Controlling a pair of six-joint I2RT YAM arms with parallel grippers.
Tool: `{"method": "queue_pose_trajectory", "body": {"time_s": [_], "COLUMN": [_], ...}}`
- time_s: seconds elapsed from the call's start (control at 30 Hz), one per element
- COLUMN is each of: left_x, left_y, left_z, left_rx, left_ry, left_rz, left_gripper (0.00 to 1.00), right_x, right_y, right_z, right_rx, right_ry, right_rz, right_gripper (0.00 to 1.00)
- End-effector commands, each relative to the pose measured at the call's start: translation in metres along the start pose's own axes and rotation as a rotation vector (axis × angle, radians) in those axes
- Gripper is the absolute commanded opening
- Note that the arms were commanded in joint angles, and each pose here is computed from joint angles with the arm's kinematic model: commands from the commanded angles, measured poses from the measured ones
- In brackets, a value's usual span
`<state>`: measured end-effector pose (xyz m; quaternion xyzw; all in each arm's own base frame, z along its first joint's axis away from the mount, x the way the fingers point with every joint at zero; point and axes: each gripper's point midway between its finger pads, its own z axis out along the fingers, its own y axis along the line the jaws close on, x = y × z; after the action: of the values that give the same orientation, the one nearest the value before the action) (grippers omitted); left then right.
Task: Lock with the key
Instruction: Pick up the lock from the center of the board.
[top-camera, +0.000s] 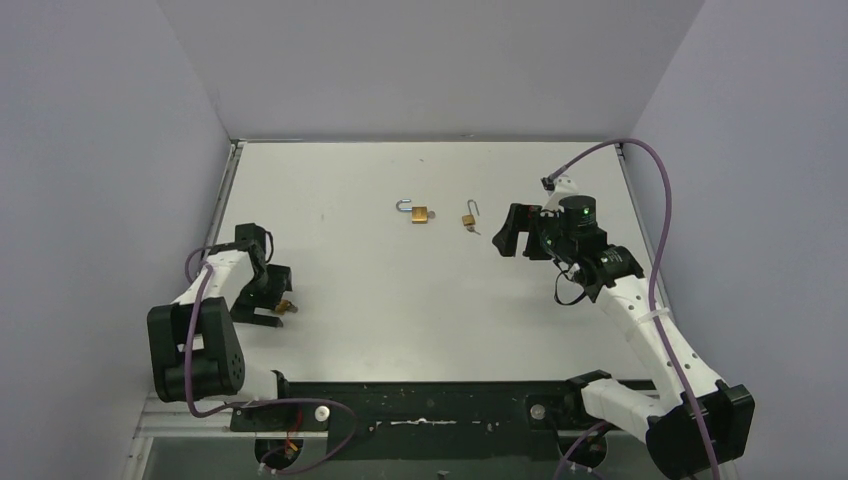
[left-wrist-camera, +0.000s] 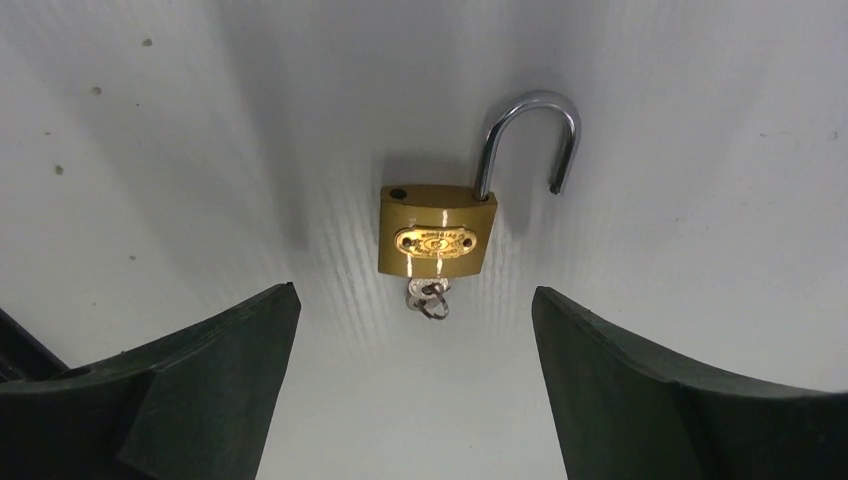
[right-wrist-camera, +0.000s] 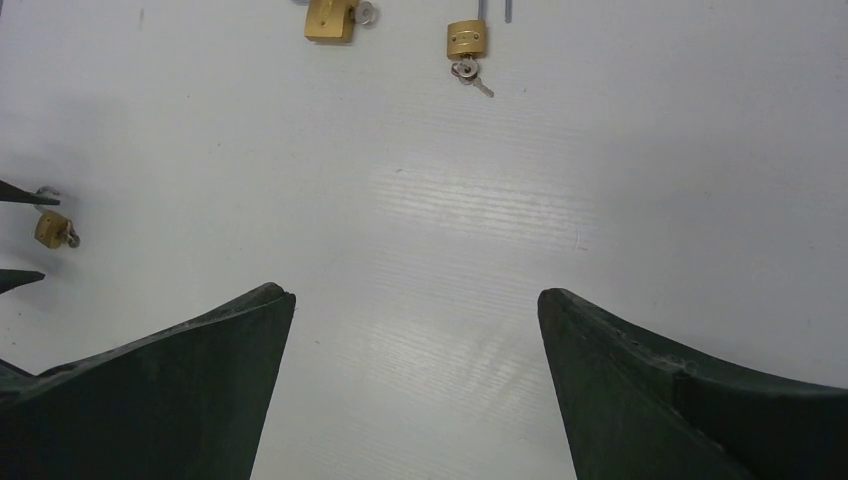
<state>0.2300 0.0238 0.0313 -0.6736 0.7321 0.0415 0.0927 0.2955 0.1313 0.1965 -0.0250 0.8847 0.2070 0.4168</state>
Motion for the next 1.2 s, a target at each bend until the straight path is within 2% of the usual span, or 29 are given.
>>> {"method": "queue_pose_trajectory", "body": {"time_s": [0.0, 0.3, 0.53, 0.77, 0.83, 0.87, 0.93, 0.97, 1.17], "left_x": [-0.010, -0.012, -0.009, 0.000, 0.003, 0.006, 0.007, 0.009, 0.035], "left_y": [-0.022, -0.015, -0.010, -0.005, -0.004, -0.004, -0.009, -0.015, -0.079], "left_z": [0.009, 0.024, 0.035, 0.042, 0.043, 0.044, 0.041, 0.037, -0.023], "left_rx": [0.041, -0.005, -0.020, -0.017, -0.010, -0.002, 0.022, 0.041, 0.293], "left_ry": [-0.046, -0.068, -0.055, -0.021, -0.007, 0.006, 0.018, 0.019, 0.033], "left_rz": [-0.019, -0.003, 0.003, 0.014, 0.025, 0.038, 0.084, 0.125, 0.529], "left_gripper": [0.85, 0.83, 0.70, 0.43, 0.32, 0.21, 0.03, 0.00, 0.00], "right_x": [-0.012, -0.005, -0.007, -0.005, -0.004, -0.004, -0.005, -0.005, -0.008], "right_y": [0.006, 0.003, 0.003, 0.002, 0.002, 0.002, 0.002, 0.003, 0.010], "right_z": [-0.007, -0.002, -0.002, -0.003, -0.003, -0.003, -0.003, -0.004, -0.004], "right_rx": [-0.025, -0.020, -0.023, -0.018, -0.019, -0.018, -0.019, -0.019, -0.052], "right_ry": [-0.055, -0.034, -0.038, -0.037, -0.037, -0.036, -0.036, -0.036, -0.039], "right_rz": [-0.037, -0.036, -0.038, -0.038, -0.038, -0.038, -0.038, -0.038, -0.040], "right_gripper": [1.00, 1.00, 1.00, 1.00, 1.00, 1.00, 1.00, 1.00, 1.00]}}
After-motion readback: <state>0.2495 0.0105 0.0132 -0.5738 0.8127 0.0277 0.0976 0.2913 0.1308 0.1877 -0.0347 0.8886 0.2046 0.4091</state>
